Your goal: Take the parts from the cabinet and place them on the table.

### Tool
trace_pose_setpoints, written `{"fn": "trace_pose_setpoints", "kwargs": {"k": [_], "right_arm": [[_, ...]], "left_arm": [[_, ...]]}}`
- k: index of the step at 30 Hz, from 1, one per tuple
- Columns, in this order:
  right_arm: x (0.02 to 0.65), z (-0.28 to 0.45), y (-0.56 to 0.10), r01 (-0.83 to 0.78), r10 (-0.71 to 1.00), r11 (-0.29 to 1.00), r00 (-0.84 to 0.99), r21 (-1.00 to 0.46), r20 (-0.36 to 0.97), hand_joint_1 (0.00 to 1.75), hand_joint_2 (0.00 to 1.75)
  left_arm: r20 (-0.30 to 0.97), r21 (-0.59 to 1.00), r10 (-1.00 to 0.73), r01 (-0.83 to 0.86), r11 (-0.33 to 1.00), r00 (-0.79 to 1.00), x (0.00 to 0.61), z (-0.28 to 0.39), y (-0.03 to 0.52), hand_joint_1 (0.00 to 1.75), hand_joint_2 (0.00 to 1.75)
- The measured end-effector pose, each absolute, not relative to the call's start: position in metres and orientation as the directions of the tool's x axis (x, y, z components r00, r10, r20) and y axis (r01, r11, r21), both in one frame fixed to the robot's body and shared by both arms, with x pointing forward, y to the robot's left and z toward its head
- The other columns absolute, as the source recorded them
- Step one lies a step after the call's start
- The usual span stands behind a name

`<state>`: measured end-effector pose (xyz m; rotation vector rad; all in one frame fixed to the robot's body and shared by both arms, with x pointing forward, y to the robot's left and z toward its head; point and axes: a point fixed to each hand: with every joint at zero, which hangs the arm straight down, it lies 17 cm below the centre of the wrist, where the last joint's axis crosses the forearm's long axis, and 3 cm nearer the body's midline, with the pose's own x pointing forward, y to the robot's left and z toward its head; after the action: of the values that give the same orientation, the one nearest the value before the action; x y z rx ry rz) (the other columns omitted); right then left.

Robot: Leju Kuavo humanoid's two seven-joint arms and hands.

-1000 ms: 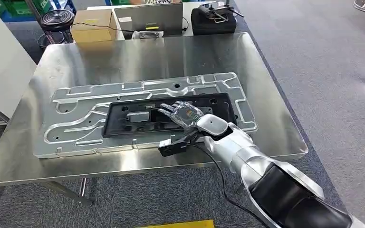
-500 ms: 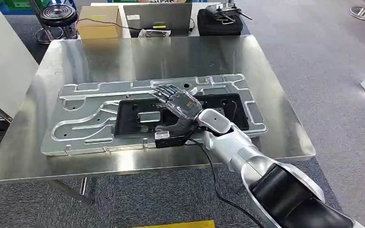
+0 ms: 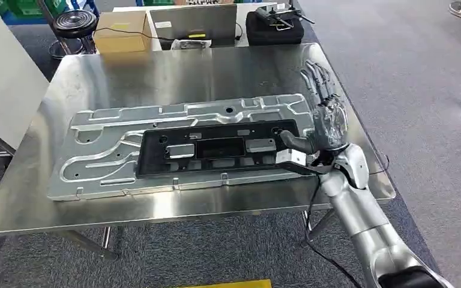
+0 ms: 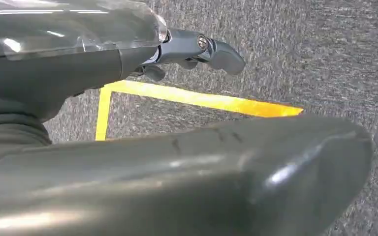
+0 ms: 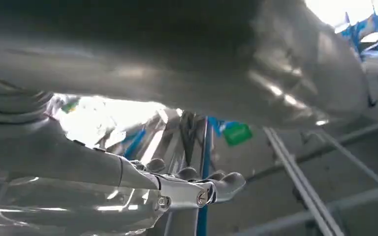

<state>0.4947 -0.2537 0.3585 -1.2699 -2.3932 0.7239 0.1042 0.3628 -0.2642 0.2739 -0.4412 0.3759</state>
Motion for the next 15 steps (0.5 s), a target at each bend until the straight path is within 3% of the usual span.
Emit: {"fn": "trace_pose_setpoints", "kwargs": {"k": [4, 8, 12, 15], "right_arm": [[0.425, 0.341, -0.382, 0.762, 0.902, 0.424, -0.405, -0.489, 0.152, 0.0, 0.0], [0.347, 0.327, -0.476, 0.81, 0.946, 0.324, -0.265, -0.489, 0.188, 0.0, 0.0], [0.306, 0.331, -0.507, 0.832, 0.982, 0.186, -0.141, -0.522, 0.126, 0.0, 0.0], [0.282, 0.31, -0.521, 0.805, 0.984, 0.154, -0.071, -0.573, 0.164, 0.0, 0.0]], "left_arm": [[0.482, 0.159, 0.321, -0.442, 0.883, 0.815, 0.103, -0.263, 0.361, 0.0, 0.0], [0.473, 0.161, 0.32, -0.438, 0.885, 0.821, 0.089, -0.265, 0.359, 0.0, 0.0], [0.48, 0.154, 0.312, -0.429, 0.89, 0.82, 0.097, -0.264, 0.357, 0.0, 0.0], [0.485, 0.143, 0.305, -0.419, 0.897, 0.819, 0.102, -0.263, 0.355, 0.0, 0.0]]}}
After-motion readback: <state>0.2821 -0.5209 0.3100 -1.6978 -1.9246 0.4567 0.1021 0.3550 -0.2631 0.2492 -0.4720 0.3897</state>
